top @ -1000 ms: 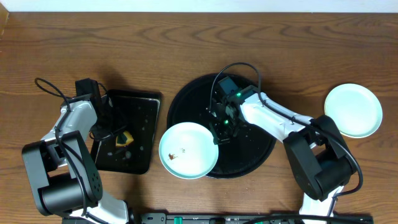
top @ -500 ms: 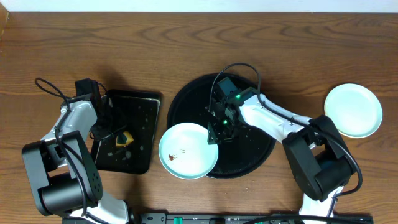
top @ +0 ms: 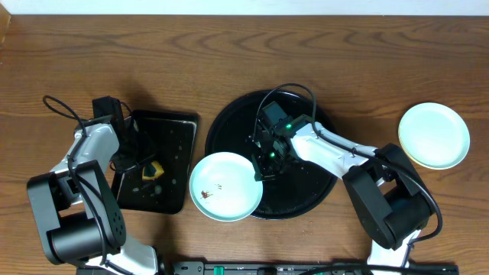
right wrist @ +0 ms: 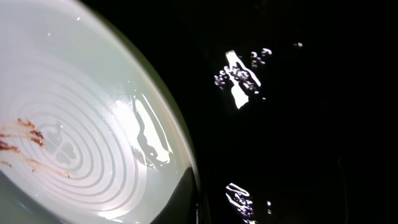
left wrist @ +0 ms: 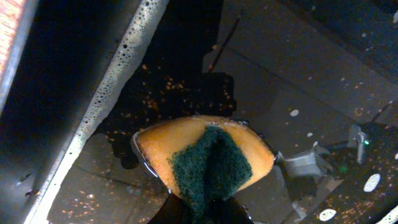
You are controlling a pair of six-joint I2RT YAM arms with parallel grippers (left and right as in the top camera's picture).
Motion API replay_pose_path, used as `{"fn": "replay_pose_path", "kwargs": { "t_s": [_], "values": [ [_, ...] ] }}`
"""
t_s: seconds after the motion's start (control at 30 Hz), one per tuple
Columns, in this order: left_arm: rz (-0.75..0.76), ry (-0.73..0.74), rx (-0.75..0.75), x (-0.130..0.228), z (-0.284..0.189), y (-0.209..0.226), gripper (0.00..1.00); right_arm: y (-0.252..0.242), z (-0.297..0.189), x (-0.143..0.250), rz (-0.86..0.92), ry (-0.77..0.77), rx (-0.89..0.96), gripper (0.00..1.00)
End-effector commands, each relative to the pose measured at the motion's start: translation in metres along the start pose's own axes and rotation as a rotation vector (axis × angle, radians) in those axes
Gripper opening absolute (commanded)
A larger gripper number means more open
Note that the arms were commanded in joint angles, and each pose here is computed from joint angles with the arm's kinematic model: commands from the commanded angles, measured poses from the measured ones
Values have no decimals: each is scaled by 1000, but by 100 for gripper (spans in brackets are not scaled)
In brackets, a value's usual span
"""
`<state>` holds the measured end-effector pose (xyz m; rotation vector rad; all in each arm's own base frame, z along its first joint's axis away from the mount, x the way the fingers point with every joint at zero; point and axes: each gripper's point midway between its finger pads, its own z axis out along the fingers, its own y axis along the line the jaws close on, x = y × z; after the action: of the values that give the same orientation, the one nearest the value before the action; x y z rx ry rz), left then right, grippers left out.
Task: Clean dirty plates on tray and stack at the side
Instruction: 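Drag the blue plate to the black tray's center with the right gripper, then bring the sponge in the left gripper over the blue plate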
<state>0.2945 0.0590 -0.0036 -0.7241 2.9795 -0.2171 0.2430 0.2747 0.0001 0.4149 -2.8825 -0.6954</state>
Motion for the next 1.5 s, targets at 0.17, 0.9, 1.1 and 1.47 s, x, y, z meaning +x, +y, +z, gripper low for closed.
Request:
{"fn": "replay_pose_path", "kwargs": {
  "t_s": [0.17, 0.9, 1.1, 1.47],
  "values": [
    [-26, 84, -38, 19, 17, 10, 7, -81, -27, -26, 204, -103, 206, 1],
    [35, 85, 281, 23, -8, -56, 8, -149, -90, -44, 305, -177, 342, 1],
    [83, -14, 474, 18, -58, -91, 7, -147, -89, -44, 292, -172, 341, 1],
    [357, -69, 563, 53, -87, -170, 7, -135, -84, -43, 262, -157, 290, 1]
  ]
}}
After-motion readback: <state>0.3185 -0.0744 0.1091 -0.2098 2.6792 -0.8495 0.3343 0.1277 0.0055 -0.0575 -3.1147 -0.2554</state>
